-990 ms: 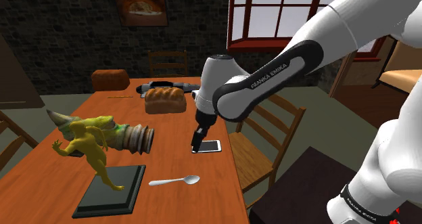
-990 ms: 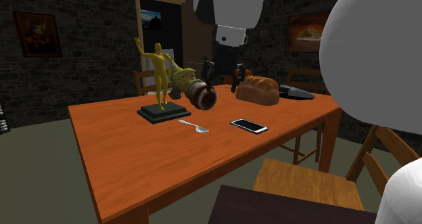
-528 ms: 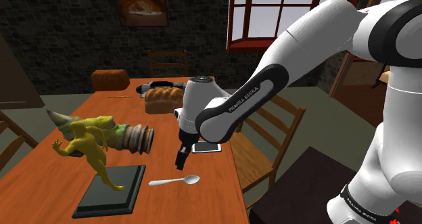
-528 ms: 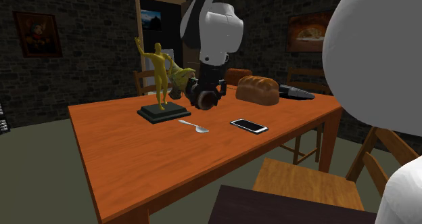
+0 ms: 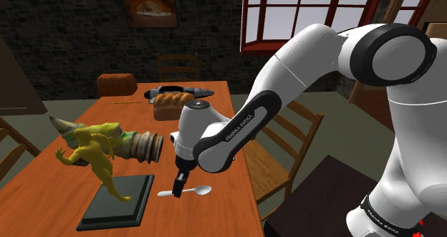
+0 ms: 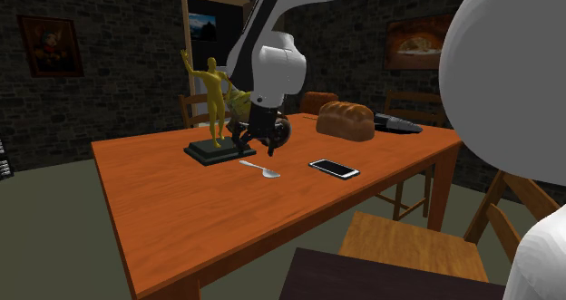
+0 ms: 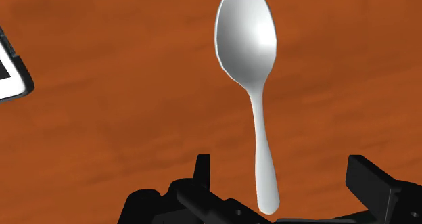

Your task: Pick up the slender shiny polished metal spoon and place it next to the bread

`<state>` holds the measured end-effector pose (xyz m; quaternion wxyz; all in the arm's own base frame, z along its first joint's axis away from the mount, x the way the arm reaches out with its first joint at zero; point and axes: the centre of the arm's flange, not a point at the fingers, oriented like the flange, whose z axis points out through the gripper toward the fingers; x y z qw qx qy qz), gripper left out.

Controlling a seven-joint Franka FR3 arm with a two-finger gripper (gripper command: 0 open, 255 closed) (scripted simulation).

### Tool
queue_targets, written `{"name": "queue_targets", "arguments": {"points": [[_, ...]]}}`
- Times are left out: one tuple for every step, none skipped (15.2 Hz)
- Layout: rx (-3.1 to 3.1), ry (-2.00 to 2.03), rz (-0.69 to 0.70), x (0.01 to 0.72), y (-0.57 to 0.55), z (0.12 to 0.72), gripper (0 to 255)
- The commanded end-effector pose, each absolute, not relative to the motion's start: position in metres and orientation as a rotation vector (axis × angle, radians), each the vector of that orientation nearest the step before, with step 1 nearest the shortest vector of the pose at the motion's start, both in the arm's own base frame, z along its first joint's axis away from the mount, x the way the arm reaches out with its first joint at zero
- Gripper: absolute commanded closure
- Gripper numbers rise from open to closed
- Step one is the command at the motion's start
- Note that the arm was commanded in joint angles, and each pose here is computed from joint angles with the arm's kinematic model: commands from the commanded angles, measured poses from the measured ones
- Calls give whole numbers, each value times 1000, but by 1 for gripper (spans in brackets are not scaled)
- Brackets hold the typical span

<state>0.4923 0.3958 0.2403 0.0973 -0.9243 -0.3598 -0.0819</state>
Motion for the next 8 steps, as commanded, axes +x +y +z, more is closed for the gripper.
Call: {"name": "queue_targets", "arguments": {"points": [[-2736, -1067, -243, 494, 398, 231, 0], [-2736, -1067, -243, 494, 400, 226, 0], [-2736, -1067, -243, 495, 401, 221, 0], [-2736, -1067, -243, 495, 403, 212, 0], [-2736, -1067, -243, 495, 403, 212, 0], [-2736, -1067, -243, 495, 403, 212, 0], [-2736, -1067, -243, 495, 403, 212, 0], [-2736, -1067, -243, 495, 403, 212, 0]]}}
